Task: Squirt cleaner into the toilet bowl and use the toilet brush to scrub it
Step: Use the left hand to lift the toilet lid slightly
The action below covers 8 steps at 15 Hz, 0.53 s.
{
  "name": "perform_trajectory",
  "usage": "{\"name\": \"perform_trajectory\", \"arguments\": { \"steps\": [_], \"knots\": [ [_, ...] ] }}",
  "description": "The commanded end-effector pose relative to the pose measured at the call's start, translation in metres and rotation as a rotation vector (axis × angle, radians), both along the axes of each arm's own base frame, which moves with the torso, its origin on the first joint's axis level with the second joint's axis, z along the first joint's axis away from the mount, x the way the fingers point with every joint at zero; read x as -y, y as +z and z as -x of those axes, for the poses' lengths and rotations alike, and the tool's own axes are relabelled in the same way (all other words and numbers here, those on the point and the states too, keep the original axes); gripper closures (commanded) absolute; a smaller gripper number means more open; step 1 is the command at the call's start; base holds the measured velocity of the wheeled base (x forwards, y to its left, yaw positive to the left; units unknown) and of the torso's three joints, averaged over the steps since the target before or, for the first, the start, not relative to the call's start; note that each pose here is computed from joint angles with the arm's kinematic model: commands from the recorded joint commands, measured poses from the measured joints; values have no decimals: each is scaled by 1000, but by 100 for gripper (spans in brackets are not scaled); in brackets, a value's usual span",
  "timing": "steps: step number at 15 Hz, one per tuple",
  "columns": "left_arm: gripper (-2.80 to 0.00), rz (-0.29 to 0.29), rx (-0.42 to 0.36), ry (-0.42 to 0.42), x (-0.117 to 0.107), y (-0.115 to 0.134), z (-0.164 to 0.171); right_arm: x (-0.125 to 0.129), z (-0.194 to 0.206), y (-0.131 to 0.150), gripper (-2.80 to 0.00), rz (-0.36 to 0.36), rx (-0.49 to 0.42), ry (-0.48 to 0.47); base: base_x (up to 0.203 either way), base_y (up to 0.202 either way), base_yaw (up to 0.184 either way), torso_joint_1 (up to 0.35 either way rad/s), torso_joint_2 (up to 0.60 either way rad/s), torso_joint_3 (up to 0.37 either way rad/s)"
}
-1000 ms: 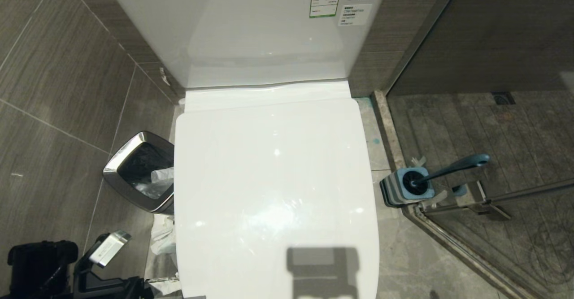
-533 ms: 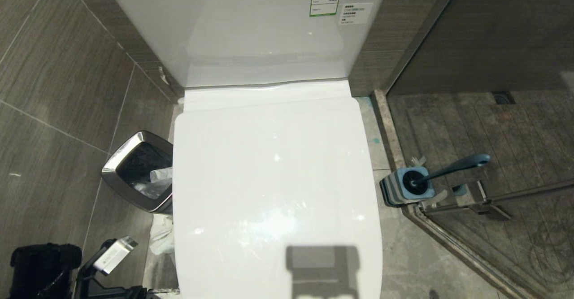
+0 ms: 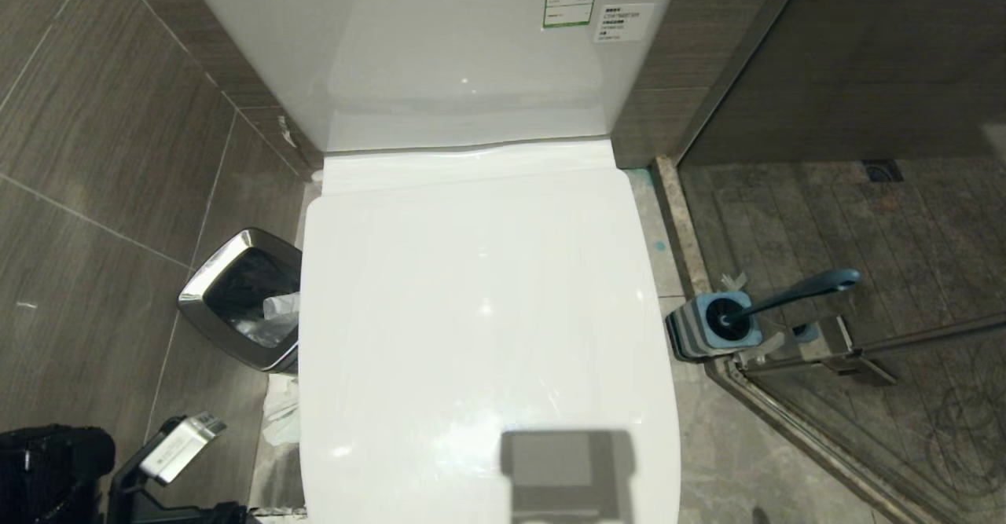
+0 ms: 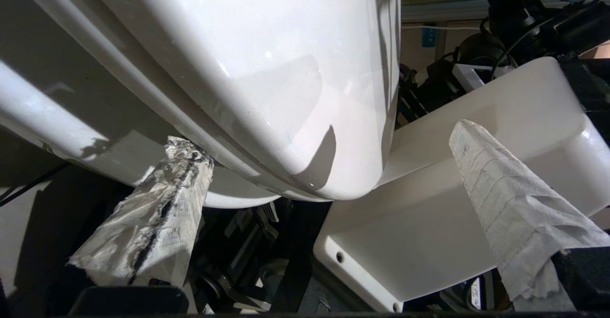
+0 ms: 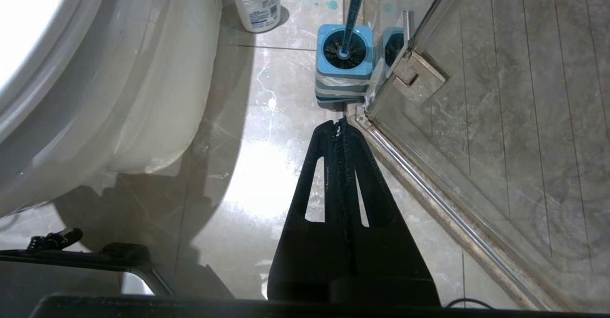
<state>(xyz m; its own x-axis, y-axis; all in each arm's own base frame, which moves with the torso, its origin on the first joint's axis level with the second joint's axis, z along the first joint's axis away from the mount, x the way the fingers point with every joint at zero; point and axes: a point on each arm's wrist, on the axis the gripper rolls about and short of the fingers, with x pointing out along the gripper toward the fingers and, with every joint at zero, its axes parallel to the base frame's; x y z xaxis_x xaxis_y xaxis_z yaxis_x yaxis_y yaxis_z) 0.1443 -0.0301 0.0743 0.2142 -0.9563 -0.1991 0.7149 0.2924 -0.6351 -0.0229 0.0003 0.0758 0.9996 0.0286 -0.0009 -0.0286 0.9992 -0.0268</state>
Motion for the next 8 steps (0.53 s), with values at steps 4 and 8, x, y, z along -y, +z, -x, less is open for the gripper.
{"name": "perform_trajectory", "arguments": {
  "steps": [4, 8],
  "knots": [
    [-280, 13, 48, -32, 4, 9, 5, 0, 0, 0, 0, 1, -2, 2, 0, 0, 0, 0, 0, 0],
    [-280, 15, 99, -29, 4, 16, 7, 0, 0, 0, 0, 1, -1, 2, 0, 0, 0, 0, 0, 0]
  ]
}}
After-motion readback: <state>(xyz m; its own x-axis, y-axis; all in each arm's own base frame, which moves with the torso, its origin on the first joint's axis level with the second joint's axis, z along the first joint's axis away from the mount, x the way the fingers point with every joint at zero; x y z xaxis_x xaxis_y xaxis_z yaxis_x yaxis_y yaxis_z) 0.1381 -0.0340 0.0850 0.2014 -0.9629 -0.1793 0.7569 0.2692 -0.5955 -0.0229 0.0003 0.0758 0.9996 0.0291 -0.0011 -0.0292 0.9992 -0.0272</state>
